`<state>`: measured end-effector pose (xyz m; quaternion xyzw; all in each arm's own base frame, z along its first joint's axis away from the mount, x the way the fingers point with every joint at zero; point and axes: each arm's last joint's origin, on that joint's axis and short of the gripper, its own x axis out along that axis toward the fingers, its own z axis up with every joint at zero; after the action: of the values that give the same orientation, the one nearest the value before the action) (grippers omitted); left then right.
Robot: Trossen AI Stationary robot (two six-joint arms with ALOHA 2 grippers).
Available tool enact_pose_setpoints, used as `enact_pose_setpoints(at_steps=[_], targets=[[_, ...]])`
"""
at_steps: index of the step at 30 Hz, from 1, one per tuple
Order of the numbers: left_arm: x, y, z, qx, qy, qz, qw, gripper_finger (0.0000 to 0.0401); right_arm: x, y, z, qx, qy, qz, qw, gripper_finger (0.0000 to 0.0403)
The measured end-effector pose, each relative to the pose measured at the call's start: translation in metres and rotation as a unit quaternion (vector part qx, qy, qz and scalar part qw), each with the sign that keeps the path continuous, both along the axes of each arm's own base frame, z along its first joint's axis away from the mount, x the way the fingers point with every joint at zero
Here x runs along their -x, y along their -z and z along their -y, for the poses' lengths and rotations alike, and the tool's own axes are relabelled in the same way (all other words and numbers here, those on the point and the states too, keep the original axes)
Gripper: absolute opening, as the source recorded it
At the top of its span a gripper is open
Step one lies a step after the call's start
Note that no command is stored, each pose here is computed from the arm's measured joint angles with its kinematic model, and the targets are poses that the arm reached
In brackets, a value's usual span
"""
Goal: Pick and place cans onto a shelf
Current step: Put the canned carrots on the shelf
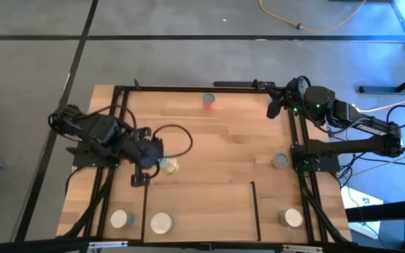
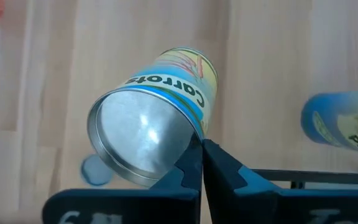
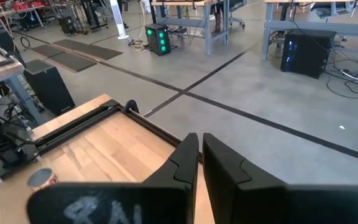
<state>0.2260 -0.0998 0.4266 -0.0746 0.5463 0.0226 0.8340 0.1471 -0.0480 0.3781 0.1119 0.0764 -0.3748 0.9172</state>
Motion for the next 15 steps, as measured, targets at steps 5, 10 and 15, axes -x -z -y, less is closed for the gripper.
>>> enact_pose_setpoints(at_steps=[5,10,15], targets=[[-0.002,0.003,0.019,0.010,0.036,0.006,0.999,0.0000,0.001,0.003,0.000,-0.005,0.000,-0.016,1.000,0.0028],[-0.002,0.008,0.035,0.012,0.063,-0.001,0.998,0.0000,0.001,0.004,0.000,-0.007,0.001,-0.020,1.000,0.0028],[0.001,0.011,0.051,0.019,0.085,-0.001,0.996,0.0000,0.001,0.004,0.000,-0.006,0.001,-0.021,1.000,0.0028]])
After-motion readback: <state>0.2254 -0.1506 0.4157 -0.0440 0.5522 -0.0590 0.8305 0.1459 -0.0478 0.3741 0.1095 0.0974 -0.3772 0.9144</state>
